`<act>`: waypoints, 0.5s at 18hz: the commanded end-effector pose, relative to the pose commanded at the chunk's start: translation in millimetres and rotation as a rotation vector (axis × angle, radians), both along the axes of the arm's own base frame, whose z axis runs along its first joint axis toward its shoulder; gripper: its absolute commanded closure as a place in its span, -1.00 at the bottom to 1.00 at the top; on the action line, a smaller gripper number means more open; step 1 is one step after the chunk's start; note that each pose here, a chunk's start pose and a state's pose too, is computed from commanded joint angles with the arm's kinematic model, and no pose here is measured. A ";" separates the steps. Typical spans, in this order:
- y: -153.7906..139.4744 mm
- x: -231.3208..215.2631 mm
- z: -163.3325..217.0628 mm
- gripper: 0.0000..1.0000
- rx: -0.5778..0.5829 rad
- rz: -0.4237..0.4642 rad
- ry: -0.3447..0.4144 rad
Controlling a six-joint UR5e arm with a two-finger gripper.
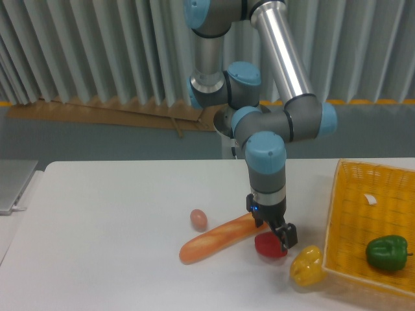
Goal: Place the red pepper on the table
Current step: 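Open the gripper to release the pepper and raise it away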
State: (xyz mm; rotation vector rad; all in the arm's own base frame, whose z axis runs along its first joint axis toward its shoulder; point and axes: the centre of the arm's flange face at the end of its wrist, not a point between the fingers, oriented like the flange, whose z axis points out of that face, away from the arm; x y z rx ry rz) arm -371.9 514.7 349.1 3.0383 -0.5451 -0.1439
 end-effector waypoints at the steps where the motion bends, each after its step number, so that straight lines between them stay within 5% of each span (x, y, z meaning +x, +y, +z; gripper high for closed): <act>1: -4.4 3.0 6.6 -1.00 -0.021 -0.006 -0.004; 9: -25.1 45.9 64.9 -1.00 -0.098 -0.178 -0.016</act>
